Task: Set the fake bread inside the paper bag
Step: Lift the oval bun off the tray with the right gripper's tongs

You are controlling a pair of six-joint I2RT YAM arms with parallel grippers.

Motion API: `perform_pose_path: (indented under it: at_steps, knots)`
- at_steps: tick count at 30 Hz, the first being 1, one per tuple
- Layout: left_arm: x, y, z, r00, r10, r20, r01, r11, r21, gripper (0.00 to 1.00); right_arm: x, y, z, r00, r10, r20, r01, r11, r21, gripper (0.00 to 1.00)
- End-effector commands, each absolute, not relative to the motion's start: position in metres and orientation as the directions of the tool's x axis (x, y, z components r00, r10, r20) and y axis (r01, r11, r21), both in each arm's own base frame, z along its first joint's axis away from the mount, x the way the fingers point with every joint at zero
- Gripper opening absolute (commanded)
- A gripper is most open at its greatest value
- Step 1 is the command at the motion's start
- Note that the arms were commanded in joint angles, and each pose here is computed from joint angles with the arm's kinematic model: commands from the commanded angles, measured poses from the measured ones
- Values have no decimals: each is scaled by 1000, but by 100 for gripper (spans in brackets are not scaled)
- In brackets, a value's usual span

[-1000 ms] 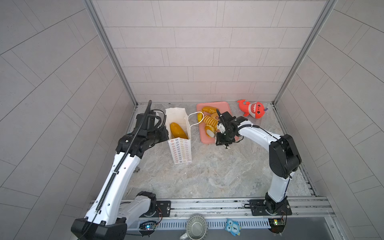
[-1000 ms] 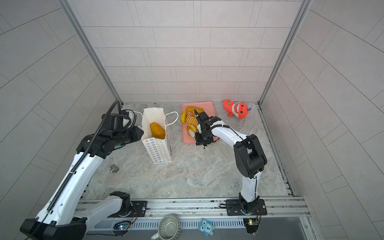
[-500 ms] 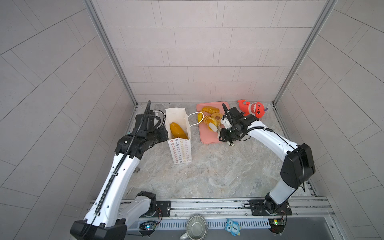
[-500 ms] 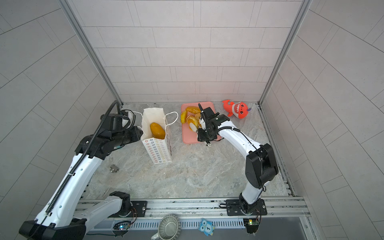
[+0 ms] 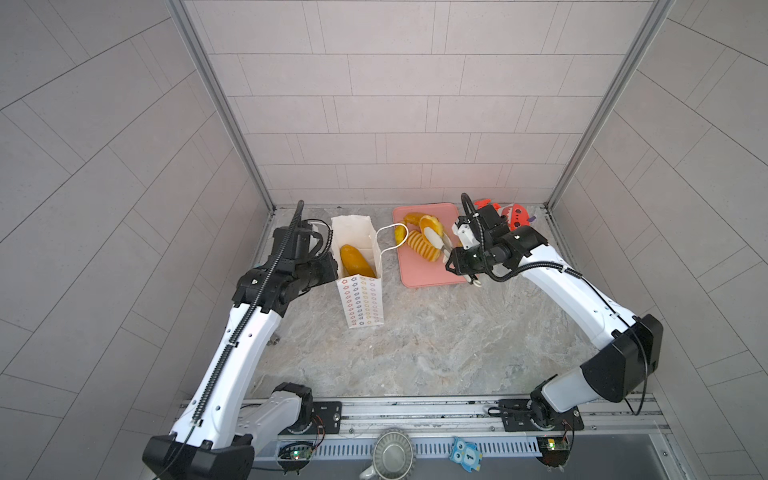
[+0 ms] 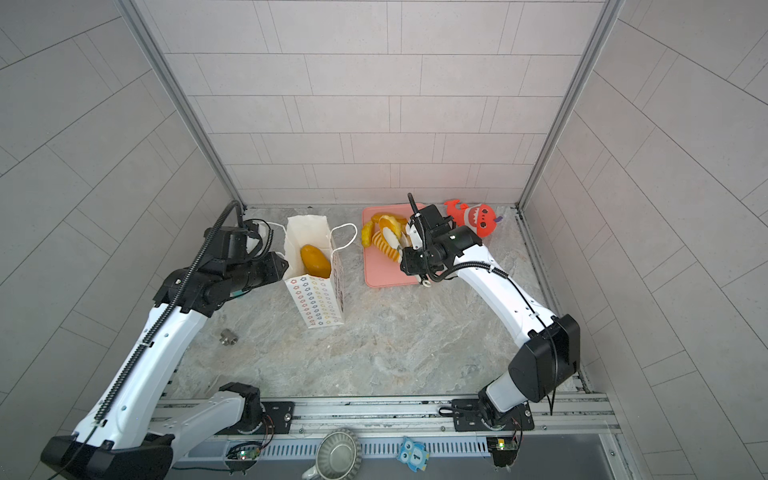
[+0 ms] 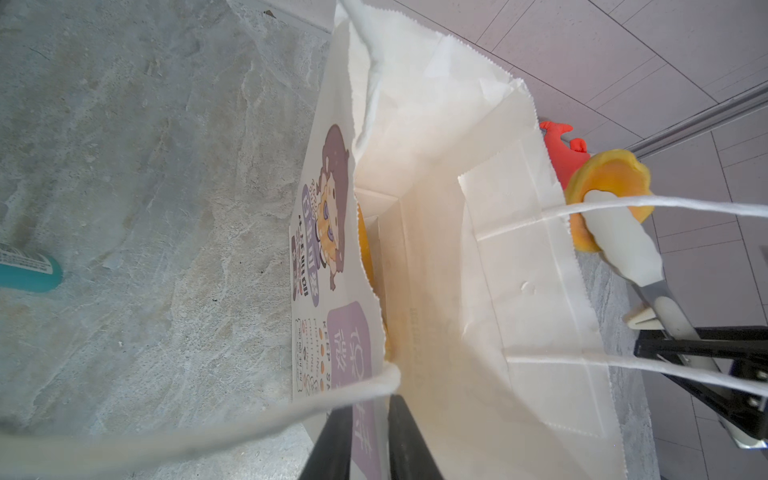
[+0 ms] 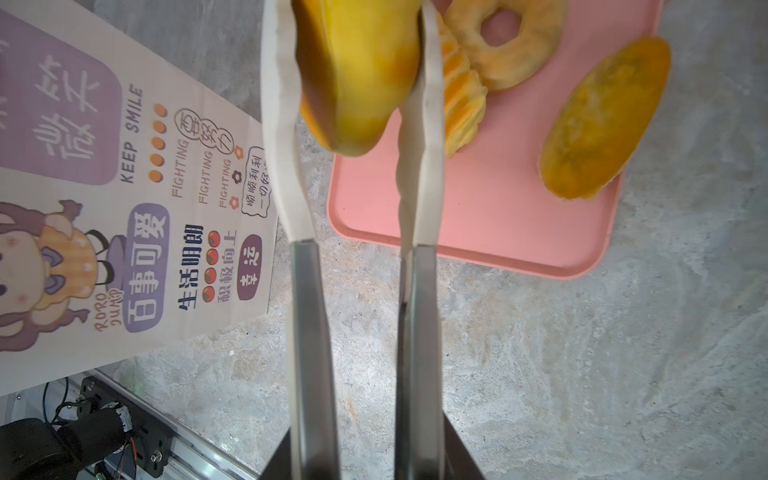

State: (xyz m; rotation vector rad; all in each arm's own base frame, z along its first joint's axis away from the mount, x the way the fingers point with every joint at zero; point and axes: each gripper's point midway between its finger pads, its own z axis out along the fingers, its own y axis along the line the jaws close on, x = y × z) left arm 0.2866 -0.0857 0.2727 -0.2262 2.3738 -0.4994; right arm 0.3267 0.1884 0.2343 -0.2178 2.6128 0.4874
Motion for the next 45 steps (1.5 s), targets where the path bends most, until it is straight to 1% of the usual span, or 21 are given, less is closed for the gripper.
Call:
perform_pose_path:
  at_steps: [1, 10, 22, 28, 36, 45]
  knots:
    - [290, -90, 271, -745, -299, -596, -19, 903, -429, 20, 327, 177, 271, -817, -49, -575, -249, 929, 274, 39]
    - [291, -92, 276, -739, -306, -600, -12, 897, -442, 11, 321, 171, 292, -794, -48, -606, -254, 932, 259, 38]
    - [289, -90, 276, -738, -307, -601, -18, 899, -438, 11, 310, 171, 347, -725, -23, -688, -297, 912, 283, 38]
    - [288, -89, 276, -738, -307, -602, -18, 899, -437, 11, 303, 175, 364, -699, -22, -715, -325, 900, 290, 38]
    - [287, -89, 276, -735, -309, -603, -19, 899, -437, 10, 289, 192, 391, -641, -47, -766, -402, 871, 283, 39]
    - [286, -88, 277, -734, -312, -603, -22, 899, -438, 11, 279, 214, 403, -603, -101, -791, -465, 850, 246, 39]
